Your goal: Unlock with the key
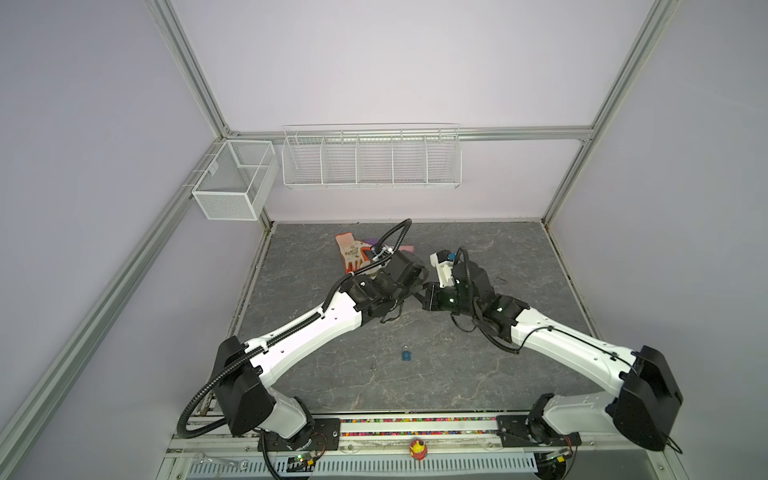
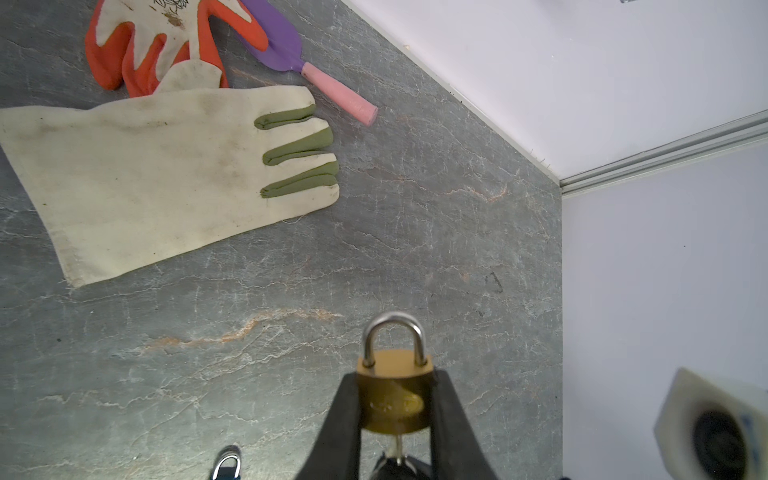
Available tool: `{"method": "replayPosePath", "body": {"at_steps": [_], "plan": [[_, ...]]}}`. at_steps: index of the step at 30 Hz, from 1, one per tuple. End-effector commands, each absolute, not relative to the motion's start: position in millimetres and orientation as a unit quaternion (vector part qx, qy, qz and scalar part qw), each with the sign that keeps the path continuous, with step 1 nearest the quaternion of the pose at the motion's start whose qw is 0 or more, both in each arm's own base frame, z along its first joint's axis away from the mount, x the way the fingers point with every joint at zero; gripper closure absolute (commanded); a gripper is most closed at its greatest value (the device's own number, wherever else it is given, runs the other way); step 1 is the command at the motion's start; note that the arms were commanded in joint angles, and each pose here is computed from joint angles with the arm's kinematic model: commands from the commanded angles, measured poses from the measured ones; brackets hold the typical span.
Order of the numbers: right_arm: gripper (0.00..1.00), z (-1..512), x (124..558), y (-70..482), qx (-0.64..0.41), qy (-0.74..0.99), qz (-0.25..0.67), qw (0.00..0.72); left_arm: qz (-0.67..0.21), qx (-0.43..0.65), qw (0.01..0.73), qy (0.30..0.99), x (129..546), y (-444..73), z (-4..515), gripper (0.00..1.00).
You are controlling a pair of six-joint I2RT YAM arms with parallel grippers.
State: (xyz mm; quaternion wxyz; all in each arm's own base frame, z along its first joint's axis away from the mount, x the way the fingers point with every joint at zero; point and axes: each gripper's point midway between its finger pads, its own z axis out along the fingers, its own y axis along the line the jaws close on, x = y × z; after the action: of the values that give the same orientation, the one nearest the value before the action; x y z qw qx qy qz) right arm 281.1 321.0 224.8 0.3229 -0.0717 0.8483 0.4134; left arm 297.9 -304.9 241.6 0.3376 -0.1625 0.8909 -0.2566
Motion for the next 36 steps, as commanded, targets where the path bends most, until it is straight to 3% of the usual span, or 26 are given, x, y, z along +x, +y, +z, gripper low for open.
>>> {"method": "replayPosePath", "body": {"at_steps": [1,7,12,22,36], "plan": [[0.94,276.3,285.3,323.5,-0.1,0.809,0.441,0.374,-0.22,-0.152,0.333,0.904,292.0,-293.6,223.4,1.0],[0.94,269.8,284.4,329.4,-0.105,0.812,0.446,0.362,-0.232,-0.156,0.334,0.9,292.6,-296.1,232.3,1.0],[0.94,268.5,285.6,334.0,-0.099,0.808,0.447,0.372,-0.281,-0.165,0.295,0.898,277.9,-310.4,236.6,1.0],[0.94,238.4,272.1,324.9,-0.097,0.828,0.434,0.342,-0.293,-0.197,0.318,0.88,298.1,-294.3,250.3,1.0],[0.94,239.8,282.9,333.2,-0.093,0.825,0.43,0.355,-0.327,-0.225,0.313,0.862,296.7,-293.3,256.6,1.0]]}}
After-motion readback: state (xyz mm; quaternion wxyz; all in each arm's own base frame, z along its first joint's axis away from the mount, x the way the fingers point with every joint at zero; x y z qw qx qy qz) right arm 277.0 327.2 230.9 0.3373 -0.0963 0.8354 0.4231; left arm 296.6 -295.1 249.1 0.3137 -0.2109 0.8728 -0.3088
